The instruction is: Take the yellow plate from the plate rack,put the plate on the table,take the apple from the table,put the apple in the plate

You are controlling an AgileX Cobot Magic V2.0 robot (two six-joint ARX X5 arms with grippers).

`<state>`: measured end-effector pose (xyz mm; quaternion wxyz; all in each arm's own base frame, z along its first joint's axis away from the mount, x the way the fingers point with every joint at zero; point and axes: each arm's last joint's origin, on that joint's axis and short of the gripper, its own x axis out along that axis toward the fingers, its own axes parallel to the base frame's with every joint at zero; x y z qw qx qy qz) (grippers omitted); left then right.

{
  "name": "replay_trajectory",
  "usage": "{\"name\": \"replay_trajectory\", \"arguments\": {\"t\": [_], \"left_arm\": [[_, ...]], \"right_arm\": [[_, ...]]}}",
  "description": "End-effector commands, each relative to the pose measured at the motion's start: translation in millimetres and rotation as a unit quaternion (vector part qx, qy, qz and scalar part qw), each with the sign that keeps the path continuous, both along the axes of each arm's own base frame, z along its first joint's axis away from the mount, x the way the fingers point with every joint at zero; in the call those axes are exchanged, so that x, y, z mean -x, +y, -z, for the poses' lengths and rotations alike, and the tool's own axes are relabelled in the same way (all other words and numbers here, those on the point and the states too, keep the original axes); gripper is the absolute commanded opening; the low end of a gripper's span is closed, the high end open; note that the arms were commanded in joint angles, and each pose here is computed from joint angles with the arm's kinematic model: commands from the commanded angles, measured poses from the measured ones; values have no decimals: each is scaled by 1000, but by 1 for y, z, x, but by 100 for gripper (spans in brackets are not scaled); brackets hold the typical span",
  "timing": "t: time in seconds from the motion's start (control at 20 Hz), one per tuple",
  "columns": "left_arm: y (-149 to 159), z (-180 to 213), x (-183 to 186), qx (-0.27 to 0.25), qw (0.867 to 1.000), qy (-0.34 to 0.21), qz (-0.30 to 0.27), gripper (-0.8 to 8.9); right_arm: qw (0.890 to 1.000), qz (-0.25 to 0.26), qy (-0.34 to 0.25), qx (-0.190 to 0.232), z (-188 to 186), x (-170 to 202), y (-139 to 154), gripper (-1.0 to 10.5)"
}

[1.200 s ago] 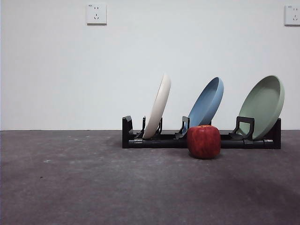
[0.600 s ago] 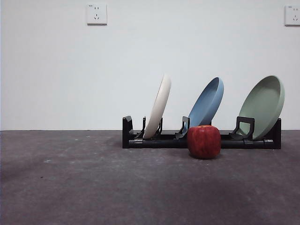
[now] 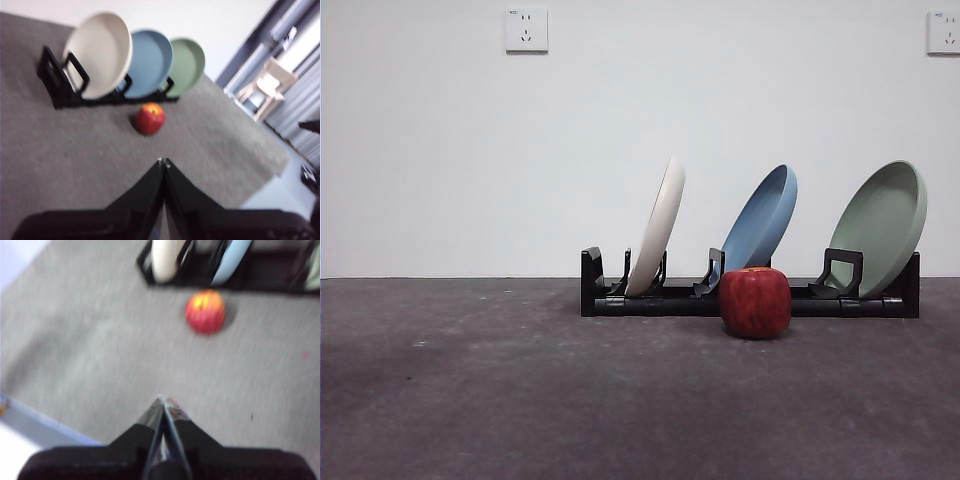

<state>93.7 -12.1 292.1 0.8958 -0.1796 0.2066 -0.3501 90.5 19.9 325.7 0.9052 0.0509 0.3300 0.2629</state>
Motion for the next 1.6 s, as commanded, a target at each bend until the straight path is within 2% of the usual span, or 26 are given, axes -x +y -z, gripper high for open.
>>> {"name": "replay_trajectory", "arguments": {"t": [0.05, 0.25, 0.3, 0.4, 0.45, 0.5, 0.55, 0.85, 1.05, 1.3, 1.6], "left_arm": [[0, -1, 2, -42, 999, -8, 28, -7], [-1, -3, 2, -54, 998, -5, 35, 6], [-1, -3, 2, -54, 998, -7, 35, 51], [-1, -3, 2, -55, 998, -5, 29, 341], [0, -3, 2, -57, 998, 0, 19, 500], [0, -3, 1, -56, 998, 5, 13, 545], [0, -3, 1, -56, 998, 6, 10, 543], [0, -7, -3, -49, 999, 3, 7, 543], [-3, -22, -19, -53, 998, -4, 17, 534], [-20, -51, -60, -71, 997, -19, 30, 534], [-70, -77, -129, -103, 992, -50, 45, 533]], "right_arm": [[999, -30, 14, 19, 2, -1, 1, -11], [999, -28, 24, 21, 4, -5, 1, 8], [999, -28, 26, 21, 4, -5, 1, 38], [999, -27, 28, 20, 4, -6, 1, 318], [999, -23, 31, 17, 5, -6, 1, 516], [999, -20, 34, 14, 5, -6, 1, 631], [999, -18, 36, 12, 5, -6, 1, 663], [999, -16, 38, 10, 5, -6, 1, 662], [999, -13, 40, 7, 5, -6, 1, 662], [999, -14, 40, 8, 5, -6, 1, 662], [999, -14, 40, 8, 5, -6, 1, 662]]}}
